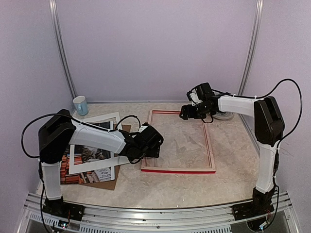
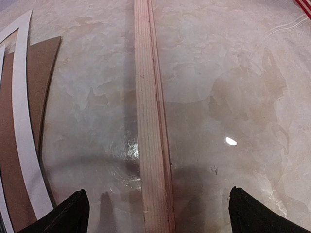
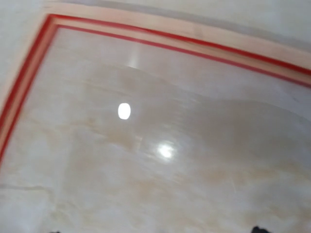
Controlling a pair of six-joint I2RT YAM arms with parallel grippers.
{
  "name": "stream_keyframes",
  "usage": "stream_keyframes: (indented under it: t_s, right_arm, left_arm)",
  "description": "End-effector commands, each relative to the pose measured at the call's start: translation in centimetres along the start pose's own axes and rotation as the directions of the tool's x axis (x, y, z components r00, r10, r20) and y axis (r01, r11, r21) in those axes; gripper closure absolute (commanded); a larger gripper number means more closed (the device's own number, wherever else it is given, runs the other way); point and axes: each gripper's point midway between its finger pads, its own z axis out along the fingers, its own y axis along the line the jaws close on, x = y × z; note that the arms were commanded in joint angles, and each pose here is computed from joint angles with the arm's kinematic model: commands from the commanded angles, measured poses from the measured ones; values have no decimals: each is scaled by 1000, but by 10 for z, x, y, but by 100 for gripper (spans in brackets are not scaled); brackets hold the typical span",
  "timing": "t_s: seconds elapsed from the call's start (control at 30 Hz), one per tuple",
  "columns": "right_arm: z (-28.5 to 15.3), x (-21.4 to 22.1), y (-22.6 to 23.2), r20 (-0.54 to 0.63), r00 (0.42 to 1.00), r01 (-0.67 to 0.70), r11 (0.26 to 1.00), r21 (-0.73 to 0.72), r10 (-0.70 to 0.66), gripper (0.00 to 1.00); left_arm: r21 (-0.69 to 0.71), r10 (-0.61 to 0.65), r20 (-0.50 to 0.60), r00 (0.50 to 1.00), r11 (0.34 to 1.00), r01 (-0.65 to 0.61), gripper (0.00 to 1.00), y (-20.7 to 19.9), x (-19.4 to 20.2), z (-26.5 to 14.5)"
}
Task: Put the photo into the frame
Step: Press the glass panel into the frame body, then press the glass panel against the frame body.
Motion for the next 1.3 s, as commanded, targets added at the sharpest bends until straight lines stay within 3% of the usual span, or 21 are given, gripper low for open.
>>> stream_keyframes:
  t_s: [0.0, 0.57, 0.8, 1.1, 1.27]
  right_arm:
    - [13, -7, 21, 18, 998, 60, 995, -84, -59, 16]
    - [71, -40, 54, 60, 995, 89, 960, -265, -76, 20]
    - [94, -45, 67, 63, 997, 57, 935, -349, -38, 22]
    - [113, -41, 92, 52, 999, 16, 874, -485, 10, 24]
    - [128, -34, 92, 29, 999, -1, 890, -456, 16, 23]
  left_arm:
    - [40, -86, 78, 993, 996, 83, 1, 2, -42, -17]
    - [64, -203, 66, 977, 978, 199, 6, 46, -89, 55]
    - [90, -199, 51, 979, 977, 194, 12, 42, -83, 70]
    - [93, -192, 35, 981, 978, 188, 13, 38, -74, 77]
    - [81, -179, 29, 983, 981, 176, 13, 35, -67, 78]
